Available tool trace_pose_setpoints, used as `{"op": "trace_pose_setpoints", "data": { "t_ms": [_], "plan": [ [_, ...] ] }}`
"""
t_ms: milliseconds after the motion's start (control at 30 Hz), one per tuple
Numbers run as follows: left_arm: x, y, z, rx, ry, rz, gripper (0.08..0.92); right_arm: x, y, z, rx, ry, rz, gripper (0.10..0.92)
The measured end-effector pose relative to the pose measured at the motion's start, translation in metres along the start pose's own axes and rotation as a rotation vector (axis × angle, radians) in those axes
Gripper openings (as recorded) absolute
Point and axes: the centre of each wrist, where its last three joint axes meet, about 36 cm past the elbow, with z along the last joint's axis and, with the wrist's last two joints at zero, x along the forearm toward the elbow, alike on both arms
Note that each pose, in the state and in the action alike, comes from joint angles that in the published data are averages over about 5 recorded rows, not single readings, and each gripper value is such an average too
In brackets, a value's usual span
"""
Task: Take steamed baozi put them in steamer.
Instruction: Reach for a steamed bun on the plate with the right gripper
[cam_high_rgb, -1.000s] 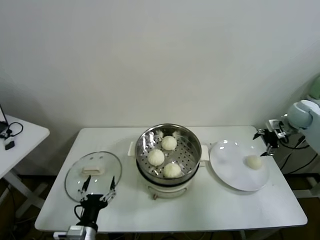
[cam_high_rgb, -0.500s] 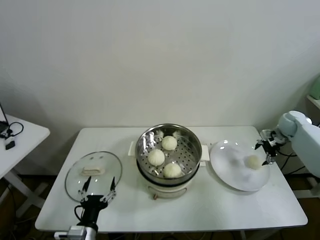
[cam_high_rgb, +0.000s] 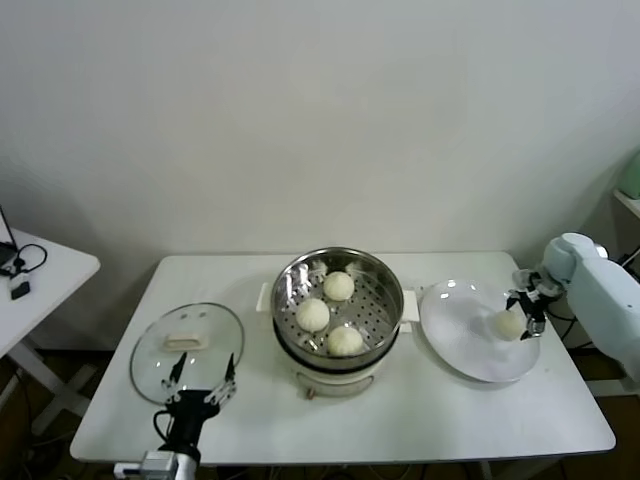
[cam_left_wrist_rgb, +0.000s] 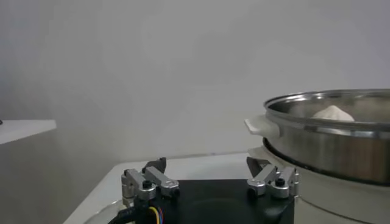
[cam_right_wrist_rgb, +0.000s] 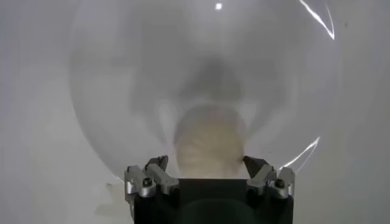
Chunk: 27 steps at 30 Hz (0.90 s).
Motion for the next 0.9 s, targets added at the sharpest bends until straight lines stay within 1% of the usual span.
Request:
{"op": "trace_pose_setpoints", "data": {
  "t_ms": [333, 567, 900],
  "plan": [
    [0.001, 0.0, 0.003, -0.002, 0.007, 0.0, 0.823, -0.012, 0.0, -0.003, -0.008, 0.004, -0.013, 0.823],
    [0.001, -0.002, 0.003, -0.004, 0.009, 0.004, 0.823, -0.011, -0.002, -0.003, -0.027, -0.001, -0.006, 0.821],
    [0.003, -0.002, 0.005, -0.006, 0.014, 0.002, 0.823, -0.011, -0.004, -0.002, -0.052, -0.011, 0.0, 0.753]
  ]
}}
